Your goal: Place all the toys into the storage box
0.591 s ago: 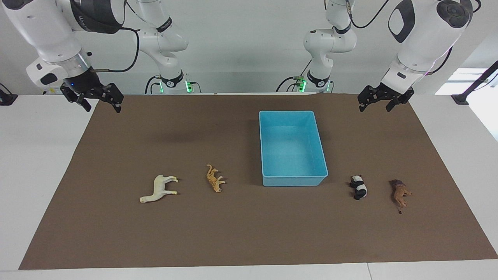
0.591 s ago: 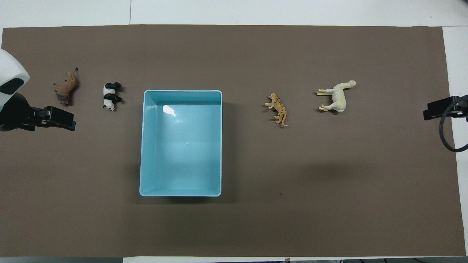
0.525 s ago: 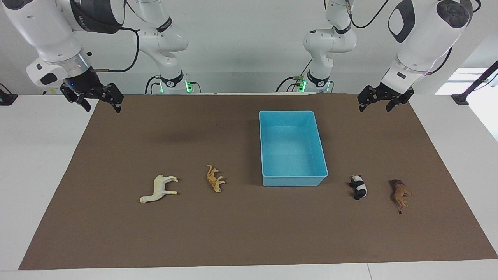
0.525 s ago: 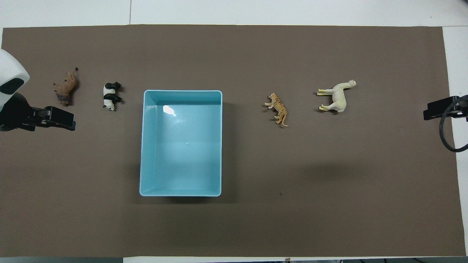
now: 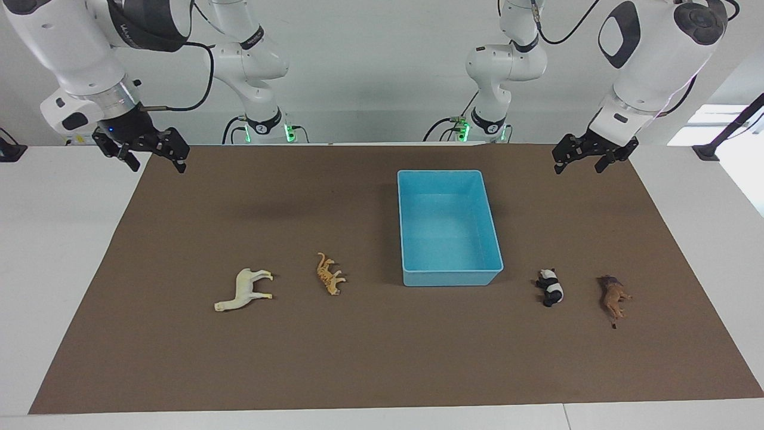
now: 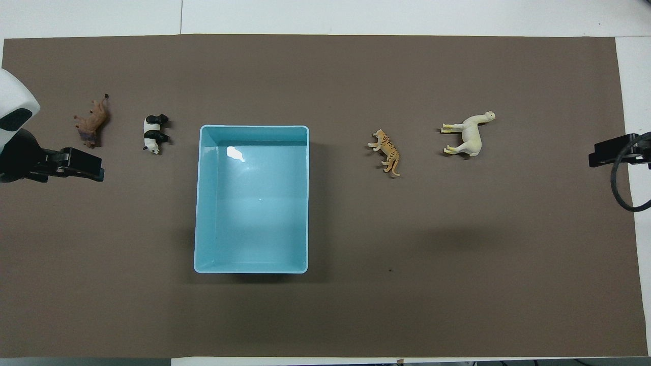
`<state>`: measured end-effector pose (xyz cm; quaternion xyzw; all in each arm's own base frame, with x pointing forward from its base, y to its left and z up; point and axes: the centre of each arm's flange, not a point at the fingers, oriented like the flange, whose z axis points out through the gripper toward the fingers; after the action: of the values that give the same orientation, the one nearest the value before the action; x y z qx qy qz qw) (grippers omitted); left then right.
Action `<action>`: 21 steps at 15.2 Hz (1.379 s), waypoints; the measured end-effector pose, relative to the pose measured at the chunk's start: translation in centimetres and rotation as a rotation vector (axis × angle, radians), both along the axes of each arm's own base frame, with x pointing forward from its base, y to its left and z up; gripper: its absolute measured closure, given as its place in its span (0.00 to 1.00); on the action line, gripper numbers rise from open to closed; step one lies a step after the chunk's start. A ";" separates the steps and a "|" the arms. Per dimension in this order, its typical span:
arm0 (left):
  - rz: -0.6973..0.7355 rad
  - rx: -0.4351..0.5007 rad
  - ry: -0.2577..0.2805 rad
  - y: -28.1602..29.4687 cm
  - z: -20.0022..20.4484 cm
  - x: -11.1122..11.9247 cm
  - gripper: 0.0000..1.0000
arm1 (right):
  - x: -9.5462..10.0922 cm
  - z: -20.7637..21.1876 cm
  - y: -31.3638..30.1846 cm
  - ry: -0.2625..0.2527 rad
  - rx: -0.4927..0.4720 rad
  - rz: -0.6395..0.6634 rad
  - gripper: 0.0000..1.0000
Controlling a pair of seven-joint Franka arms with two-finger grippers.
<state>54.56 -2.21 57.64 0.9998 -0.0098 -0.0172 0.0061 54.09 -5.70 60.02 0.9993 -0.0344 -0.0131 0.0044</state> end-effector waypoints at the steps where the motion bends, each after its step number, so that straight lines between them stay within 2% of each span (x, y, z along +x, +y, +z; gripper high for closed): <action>1: 0.022 -0.001 -0.045 0.8 -0.6 0.5 0.00 | 0.0 0.0 0.0 0.000 0.000 0.000 0.00; 3: 0.080 -0.003 -0.118 2.3 -2.5 1.2 0.00 | 0.0 0.0 0.0 0.000 0.000 0.000 0.00; 6: 0.150 -0.004 -0.155 3.2 -6.9 2.4 0.00 | 0.0 0.0 -0.1 0.000 0.000 -0.001 0.00; 11: 0.212 -0.015 -0.224 1.5 -16.3 6.9 0.00 | 0.1 -0.1 0.3 0.001 0.000 0.005 0.00; 13: 0.215 -0.017 -0.251 1.5 -18.3 7.9 0.00 | 0.7 -0.6 1.9 -0.011 -0.002 0.017 0.00; 16: 0.213 -0.020 -0.283 1.3 -20.8 9.0 0.00 | 3.4 -4.3 4.8 -0.024 -0.010 0.017 0.00; 21: 0.190 -0.022 -0.267 -0.2 -24.6 10.1 0.00 | 9.0 -14.3 7.1 -0.055 -0.027 0.044 0.00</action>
<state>64.70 -2.41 33.04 0.9895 0.0837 0.1167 0.0174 63.07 1.41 45.74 0.9997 -0.0126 0.0149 0.0170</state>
